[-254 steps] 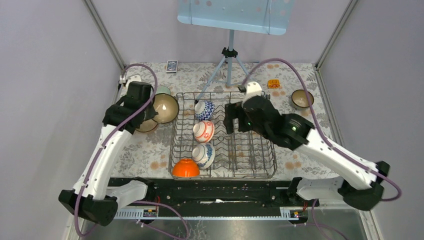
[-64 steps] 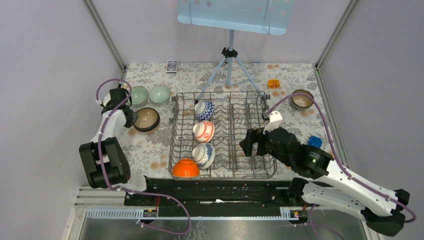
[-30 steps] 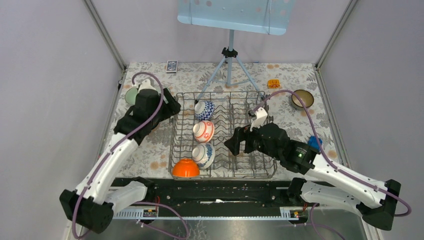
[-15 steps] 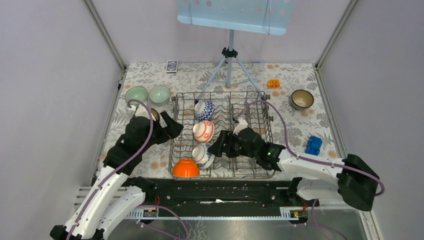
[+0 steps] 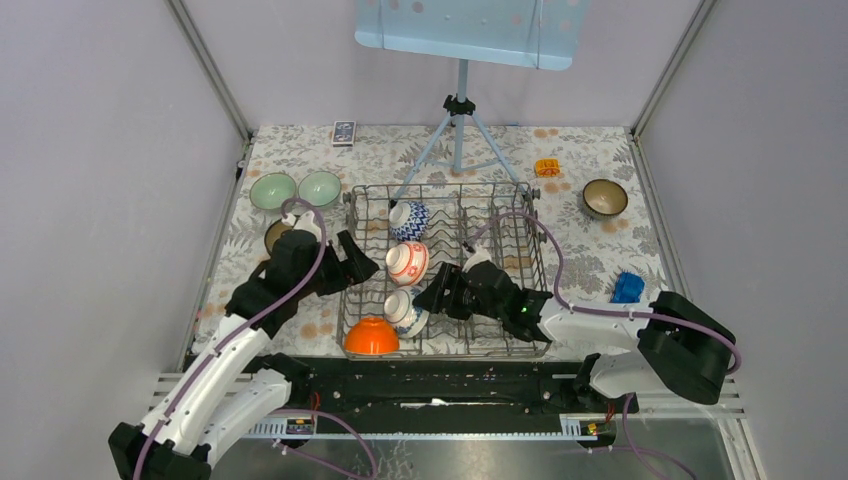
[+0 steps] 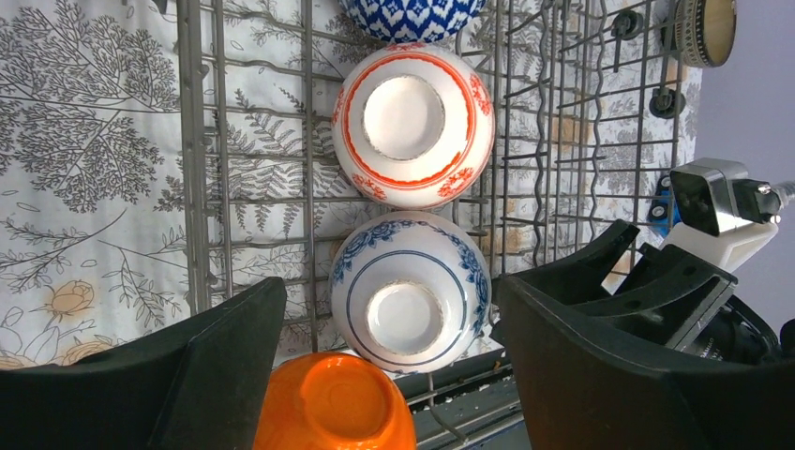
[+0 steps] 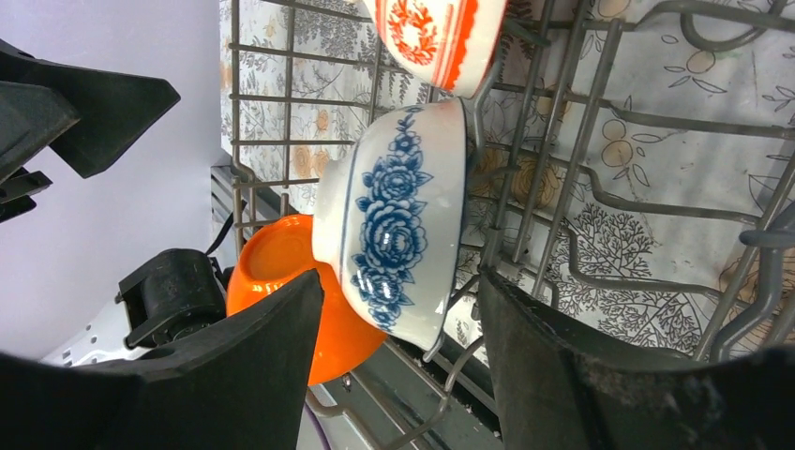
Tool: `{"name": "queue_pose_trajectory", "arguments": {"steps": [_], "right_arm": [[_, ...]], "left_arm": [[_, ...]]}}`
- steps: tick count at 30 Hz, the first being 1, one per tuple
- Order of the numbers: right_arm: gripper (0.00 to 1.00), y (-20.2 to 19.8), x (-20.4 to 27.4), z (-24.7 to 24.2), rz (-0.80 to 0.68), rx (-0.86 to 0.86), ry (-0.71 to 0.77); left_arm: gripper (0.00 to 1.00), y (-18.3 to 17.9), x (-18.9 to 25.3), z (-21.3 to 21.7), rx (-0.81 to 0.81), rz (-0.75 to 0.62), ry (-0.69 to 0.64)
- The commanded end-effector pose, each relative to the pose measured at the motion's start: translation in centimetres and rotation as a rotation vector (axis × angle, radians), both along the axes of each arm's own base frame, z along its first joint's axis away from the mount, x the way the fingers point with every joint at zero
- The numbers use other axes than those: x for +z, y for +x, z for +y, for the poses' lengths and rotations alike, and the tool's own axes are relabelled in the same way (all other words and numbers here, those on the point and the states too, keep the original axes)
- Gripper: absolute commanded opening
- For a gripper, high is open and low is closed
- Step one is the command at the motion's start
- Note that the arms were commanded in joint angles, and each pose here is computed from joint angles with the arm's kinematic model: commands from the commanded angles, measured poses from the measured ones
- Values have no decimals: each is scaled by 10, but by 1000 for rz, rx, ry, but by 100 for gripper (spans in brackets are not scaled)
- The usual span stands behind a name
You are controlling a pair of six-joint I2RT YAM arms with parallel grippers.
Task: Unload the bowls from the dish rack
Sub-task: Pick up the bowl from the dish rack.
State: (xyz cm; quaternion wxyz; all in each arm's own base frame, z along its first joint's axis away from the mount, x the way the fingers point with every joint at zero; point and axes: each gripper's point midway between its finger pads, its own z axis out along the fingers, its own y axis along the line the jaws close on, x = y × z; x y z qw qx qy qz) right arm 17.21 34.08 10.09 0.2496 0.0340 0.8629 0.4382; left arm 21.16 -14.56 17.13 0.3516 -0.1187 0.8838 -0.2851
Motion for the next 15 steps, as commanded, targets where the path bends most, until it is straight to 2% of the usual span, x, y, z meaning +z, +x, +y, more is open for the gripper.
{"name": "queue_pose_trajectory", "arguments": {"steps": [1, 15], "right_arm": [[67, 5, 3, 6, 2, -34, 69], [50, -5, 17, 11, 16, 31, 268]], "left_arm": [[86, 2, -1, -15, -46, -2, -41], [81, -7, -39, -33, -88, 95, 59]]}}
